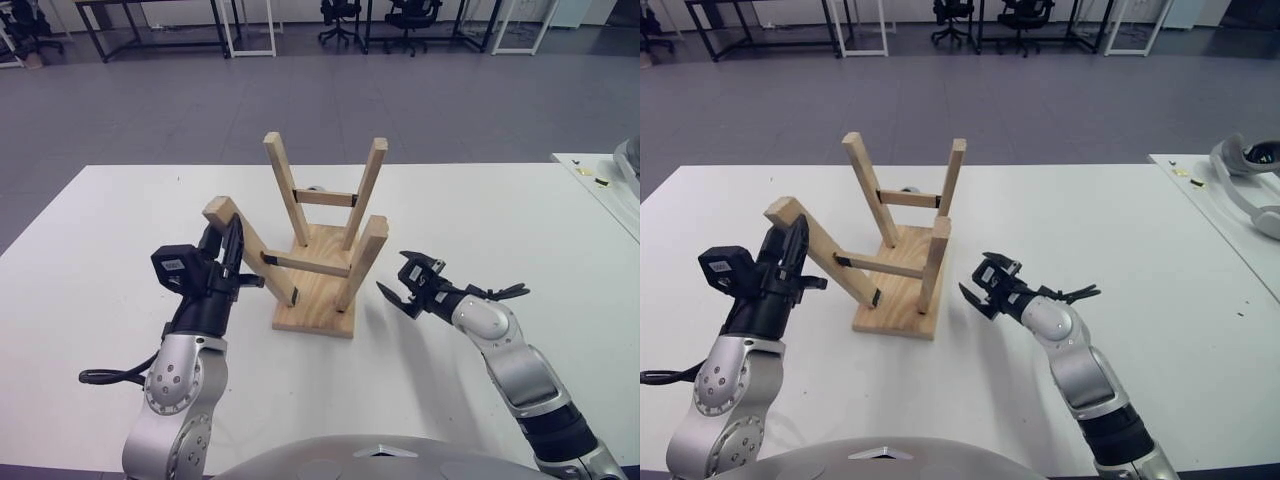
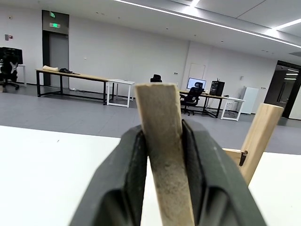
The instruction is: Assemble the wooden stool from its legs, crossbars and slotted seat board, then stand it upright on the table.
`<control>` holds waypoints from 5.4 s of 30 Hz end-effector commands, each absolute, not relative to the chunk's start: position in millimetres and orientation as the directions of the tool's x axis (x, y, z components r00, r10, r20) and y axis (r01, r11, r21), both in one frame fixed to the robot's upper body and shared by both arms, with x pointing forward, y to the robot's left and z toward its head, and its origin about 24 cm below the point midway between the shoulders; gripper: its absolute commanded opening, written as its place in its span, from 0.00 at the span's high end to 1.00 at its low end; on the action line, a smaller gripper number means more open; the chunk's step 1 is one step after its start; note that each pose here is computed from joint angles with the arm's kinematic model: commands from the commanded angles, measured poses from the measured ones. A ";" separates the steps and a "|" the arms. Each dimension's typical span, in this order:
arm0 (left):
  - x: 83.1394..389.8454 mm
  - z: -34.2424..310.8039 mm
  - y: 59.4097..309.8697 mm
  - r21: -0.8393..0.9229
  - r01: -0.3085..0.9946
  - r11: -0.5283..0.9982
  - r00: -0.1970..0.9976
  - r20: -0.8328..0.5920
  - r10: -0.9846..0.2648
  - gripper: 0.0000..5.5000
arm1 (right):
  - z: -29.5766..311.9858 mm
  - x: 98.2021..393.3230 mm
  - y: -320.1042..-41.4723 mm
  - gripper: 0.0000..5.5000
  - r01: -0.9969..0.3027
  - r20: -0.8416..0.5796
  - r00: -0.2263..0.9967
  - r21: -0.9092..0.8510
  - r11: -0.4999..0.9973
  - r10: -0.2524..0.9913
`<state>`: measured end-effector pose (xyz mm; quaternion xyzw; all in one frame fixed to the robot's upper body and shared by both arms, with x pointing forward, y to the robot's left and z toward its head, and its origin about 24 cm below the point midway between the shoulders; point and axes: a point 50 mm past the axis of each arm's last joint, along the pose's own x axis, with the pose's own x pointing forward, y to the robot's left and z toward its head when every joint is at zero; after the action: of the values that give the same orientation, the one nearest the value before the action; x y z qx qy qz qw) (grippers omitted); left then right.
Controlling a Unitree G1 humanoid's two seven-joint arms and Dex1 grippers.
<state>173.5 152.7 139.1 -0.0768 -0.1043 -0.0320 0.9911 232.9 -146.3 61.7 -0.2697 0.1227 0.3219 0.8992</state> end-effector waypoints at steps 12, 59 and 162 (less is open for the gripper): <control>184.8 98.9 156.6 0.071 -0.025 0.997 0.999 -0.043 0.028 0.81 | 273.0 265.3 -101.3 0.27 -0.223 0.323 0.845 -0.509 0.831 0.425; 221.8 215.8 149.1 -0.128 0.286 0.950 0.848 0.495 -0.189 0.46 | 279.9 277.5 -52.8 0.27 0.009 0.398 0.788 -0.770 0.638 0.469; 180.5 8.9 229.7 0.126 0.238 0.963 0.886 -0.436 -0.161 0.37 | -1.7 187.7 -185.7 0.27 -0.592 -0.428 0.783 -0.289 0.752 0.452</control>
<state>188.9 241.7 17.2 0.1068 0.1918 -0.0740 0.9728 197.1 -186.1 13.9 -0.2193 0.1161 0.2871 0.9252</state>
